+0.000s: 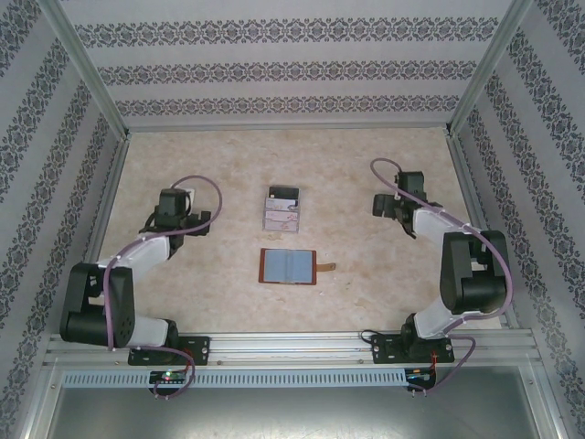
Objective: Take the credit cards out of the card holder
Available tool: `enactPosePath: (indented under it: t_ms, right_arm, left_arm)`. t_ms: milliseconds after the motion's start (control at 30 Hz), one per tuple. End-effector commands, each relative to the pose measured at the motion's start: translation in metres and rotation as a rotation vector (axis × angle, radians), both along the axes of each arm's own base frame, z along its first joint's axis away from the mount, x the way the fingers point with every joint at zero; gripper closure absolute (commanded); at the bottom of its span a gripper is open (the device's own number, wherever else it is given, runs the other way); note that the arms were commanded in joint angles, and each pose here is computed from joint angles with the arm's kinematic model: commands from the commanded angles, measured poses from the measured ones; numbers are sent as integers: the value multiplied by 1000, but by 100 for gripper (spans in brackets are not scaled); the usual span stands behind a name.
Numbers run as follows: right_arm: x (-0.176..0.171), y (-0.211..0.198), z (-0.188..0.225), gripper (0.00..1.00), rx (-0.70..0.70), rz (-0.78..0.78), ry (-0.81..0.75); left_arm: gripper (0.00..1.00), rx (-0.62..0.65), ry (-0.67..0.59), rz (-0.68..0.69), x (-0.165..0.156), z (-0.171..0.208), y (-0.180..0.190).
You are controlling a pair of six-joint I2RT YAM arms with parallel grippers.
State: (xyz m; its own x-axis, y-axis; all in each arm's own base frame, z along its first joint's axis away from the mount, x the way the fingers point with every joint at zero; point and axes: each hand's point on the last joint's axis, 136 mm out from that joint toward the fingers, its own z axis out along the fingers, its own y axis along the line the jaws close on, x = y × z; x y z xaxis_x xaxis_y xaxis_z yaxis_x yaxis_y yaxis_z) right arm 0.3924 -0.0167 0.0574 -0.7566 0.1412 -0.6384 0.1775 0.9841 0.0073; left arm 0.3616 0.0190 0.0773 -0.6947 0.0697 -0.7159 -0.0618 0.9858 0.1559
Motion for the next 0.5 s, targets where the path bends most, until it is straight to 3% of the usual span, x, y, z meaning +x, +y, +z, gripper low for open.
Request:
enactPosePath:
  t_ms: [0,233,467]
  right_arm:
    - [27,-6,40,4,-30,11,-282]
    - [19,2,48,4,-41,65,-407]
    - [13,14,52,3,-40,131,-474]
  left_arm:
    - [0,-101,-263,63,18,31,12]
    - [0,-220,-443,64,29,35,22]
    - [0,-245,-405,-19,35,24,9]
